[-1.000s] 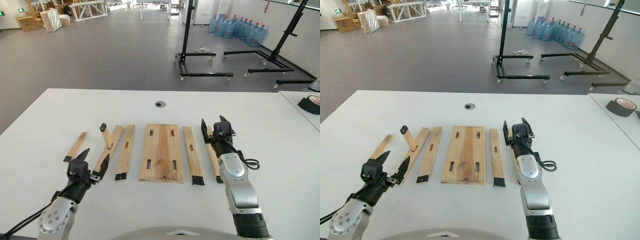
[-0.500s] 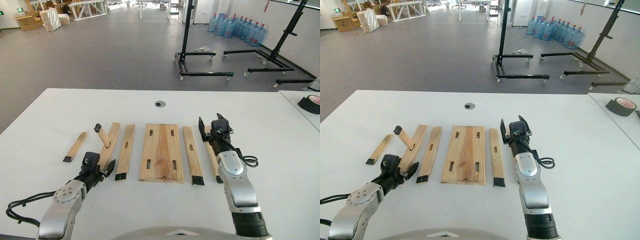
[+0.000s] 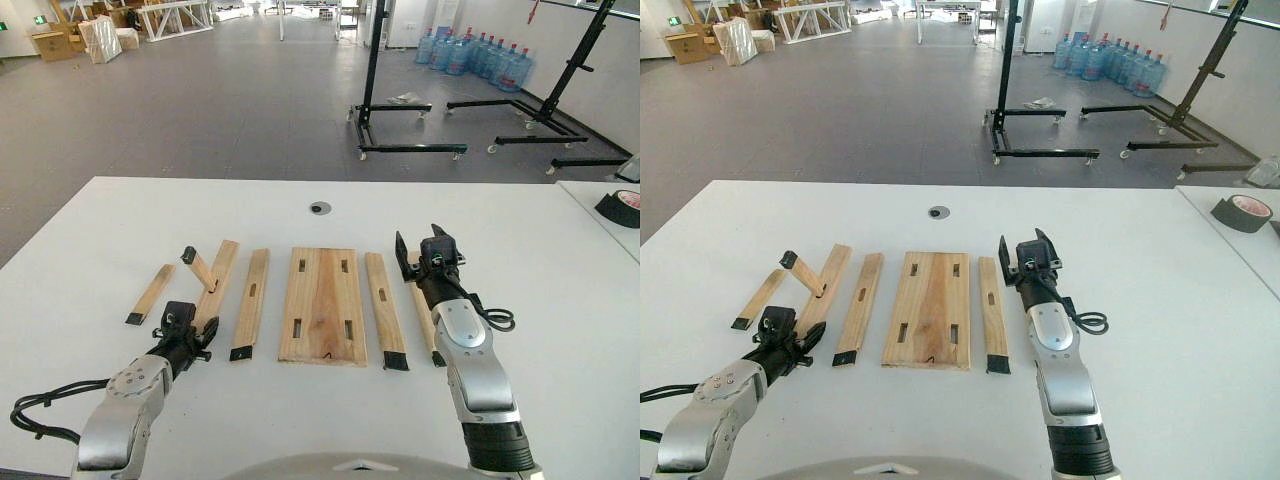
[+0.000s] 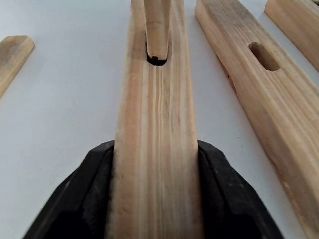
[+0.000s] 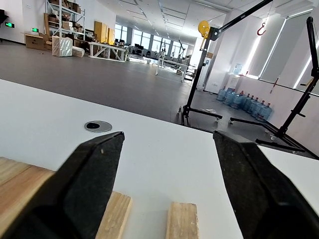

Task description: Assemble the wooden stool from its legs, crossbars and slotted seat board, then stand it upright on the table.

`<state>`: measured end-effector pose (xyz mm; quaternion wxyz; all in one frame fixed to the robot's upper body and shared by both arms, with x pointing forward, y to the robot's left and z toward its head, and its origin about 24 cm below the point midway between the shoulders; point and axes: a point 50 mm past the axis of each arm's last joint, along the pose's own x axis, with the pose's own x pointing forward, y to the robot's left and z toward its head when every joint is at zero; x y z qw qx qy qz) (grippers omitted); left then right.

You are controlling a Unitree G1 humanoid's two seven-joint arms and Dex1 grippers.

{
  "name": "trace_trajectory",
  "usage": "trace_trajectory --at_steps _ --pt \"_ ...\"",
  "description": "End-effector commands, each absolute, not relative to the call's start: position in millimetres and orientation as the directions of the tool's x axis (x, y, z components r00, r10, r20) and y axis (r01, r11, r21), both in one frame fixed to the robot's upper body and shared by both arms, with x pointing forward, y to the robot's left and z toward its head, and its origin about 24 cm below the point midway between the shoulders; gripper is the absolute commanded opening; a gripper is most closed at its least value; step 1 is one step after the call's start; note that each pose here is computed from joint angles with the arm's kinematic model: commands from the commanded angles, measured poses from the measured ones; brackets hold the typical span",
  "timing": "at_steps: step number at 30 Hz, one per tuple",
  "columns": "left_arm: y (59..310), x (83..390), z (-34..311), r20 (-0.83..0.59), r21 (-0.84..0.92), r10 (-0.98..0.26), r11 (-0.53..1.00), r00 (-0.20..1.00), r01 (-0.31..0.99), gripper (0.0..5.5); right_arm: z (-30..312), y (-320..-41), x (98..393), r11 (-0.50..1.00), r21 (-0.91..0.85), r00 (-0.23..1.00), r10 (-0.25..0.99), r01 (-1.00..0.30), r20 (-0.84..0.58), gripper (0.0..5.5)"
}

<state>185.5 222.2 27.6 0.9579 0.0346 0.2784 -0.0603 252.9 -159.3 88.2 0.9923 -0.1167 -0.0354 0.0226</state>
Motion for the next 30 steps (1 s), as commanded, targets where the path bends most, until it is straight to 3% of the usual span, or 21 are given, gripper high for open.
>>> trace_trajectory --at_steps 1,4,6,10,12,14,16,18,21,24,27,30 --pt "221.8 182.3 23.3 -0.55 -0.01 -0.085 0.995 0.831 0.094 2.03 91.0 -159.0 253.8 0.972 -0.234 0.996 0.052 -0.034 0.072 3.29" --pt "217.9 198.4 48.1 -0.38 -0.065 -0.109 0.994 0.918 0.091 2.03 92.6 -160.1 255.0 0.972 -0.231 0.996 0.049 -0.03 0.079 3.29" --pt "211.3 213.8 75.7 -0.187 -0.168 -0.189 0.973 0.964 0.158 2.03 98.4 -160.1 257.2 0.976 -0.215 0.993 0.06 -0.036 0.106 3.29" --pt "209.5 232.4 108.4 0.023 -0.247 -0.33 0.913 0.944 0.325 2.03 111.8 -164.6 260.4 0.985 -0.145 0.979 0.119 -0.096 0.165 3.29" --pt "201.4 232.7 112.8 0.074 -0.34 -0.531 0.782 0.844 0.522 2.03 119.2 -161.0 261.2 0.965 0.076 0.958 0.236 -0.251 0.164 3.29" --pt "194.5 222.0 112.5 0.112 -0.422 -0.72 0.59 0.685 0.689 2.03 129.7 -149.8 255.8 0.827 0.313 0.883 0.419 -0.468 0.212 3.29" --pt "191.6 200.3 113.6 0.163 -0.482 -0.877 0.328 0.452 0.812 2.03 143.9 -139.4 244.9 0.6 0.459 0.752 0.576 -0.655 0.32 3.29" --pt "193.5 198.0 116.0 0.208 -0.526 -0.915 0.193 0.346 0.828 2.03 159.3 -125.0 227.5 0.288 0.524 0.55 0.699 -0.802 0.458 3.29" --pt "190.2 197.5 116.2 0.215 -0.544 -0.949 0.08 0.231 0.835 2.03 170.5 -113.6 214.6 -0.012 0.565 0.384 0.722 -0.825 0.576 3.29" --pt "185.5 194.7 116.8 0.22 -0.549 -0.965 0.001 0.145 0.836 2.03 172.5 -104.4 207.7 -0.144 0.588 0.302 0.747 -0.796 0.592 3.29" --pt "184.3 191.8 116.9 0.222 -0.561 -0.97 -0.042 0.101 0.827 2.03 174.9 -102.5 210.6 -0.197 0.615 0.285 0.752 -0.764 0.595 3.29" --pt "182.1 189.1 116.4 0.221 -0.565 -0.972 -0.06 0.08 0.823 2.03 171.3 -97.3 217.0 -0.124 0.626 0.304 0.792 -0.77 0.53 3.29"
